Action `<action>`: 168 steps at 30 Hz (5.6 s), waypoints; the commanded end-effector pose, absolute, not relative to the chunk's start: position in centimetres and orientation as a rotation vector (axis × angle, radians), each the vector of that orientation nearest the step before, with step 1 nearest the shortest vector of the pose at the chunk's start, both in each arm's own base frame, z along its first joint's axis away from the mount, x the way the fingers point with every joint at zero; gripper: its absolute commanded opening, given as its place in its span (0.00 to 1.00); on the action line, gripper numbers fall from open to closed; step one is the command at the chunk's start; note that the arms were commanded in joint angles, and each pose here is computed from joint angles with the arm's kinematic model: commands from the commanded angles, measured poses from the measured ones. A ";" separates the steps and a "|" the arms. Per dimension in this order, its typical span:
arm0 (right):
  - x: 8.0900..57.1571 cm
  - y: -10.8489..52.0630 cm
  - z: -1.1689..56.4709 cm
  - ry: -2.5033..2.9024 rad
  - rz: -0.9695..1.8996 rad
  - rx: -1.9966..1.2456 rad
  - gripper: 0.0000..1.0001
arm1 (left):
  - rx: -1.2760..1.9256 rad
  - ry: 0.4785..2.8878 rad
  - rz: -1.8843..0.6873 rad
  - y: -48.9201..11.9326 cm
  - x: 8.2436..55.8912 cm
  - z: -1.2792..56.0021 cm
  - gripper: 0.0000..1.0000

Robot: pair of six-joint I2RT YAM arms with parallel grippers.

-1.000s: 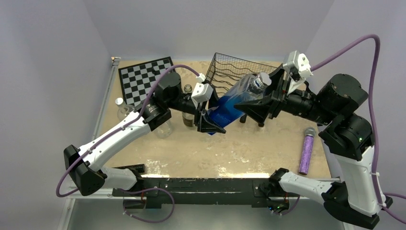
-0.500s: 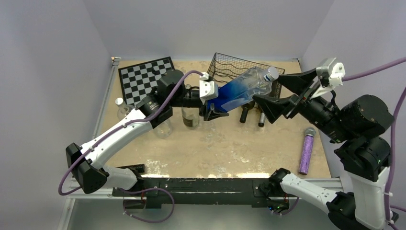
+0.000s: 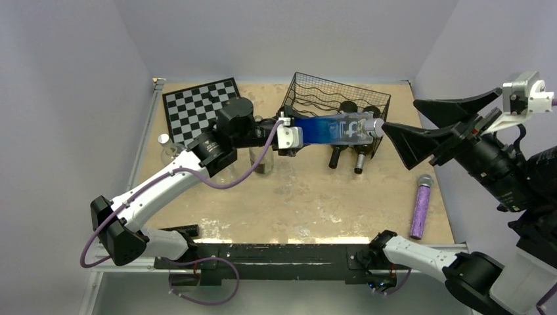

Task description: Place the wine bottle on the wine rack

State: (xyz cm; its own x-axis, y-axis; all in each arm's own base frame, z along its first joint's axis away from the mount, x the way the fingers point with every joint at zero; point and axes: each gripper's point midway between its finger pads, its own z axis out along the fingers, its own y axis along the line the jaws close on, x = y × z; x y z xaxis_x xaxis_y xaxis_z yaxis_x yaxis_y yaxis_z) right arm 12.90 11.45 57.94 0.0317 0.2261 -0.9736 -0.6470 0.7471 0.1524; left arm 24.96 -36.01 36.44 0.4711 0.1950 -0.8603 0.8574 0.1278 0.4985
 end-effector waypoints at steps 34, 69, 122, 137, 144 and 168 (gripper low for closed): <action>15.5 15.6 35.6 2.494 0.525 -0.514 0.99 | 1.337 0.363 0.226 -35.9 29.1 45.2 0.00; 17.1 16.6 34.4 2.395 0.531 -0.504 0.54 | 1.238 0.340 0.261 -35.6 28.4 46.7 0.00; 22.1 13.5 34.8 2.162 0.336 -0.052 0.00 | 1.084 0.526 0.064 -33.5 27.9 45.8 0.99; 23.9 17.6 28.2 2.278 0.417 -0.056 0.00 | 0.847 0.727 -0.189 -26.2 23.3 49.4 0.99; 26.7 18.4 26.3 2.156 0.338 0.039 0.00 | 0.812 0.819 -0.296 -23.1 20.5 48.7 0.99; 32.3 22.4 19.7 1.936 0.207 0.163 0.00 | 0.752 0.976 -0.305 -18.4 18.8 45.3 0.97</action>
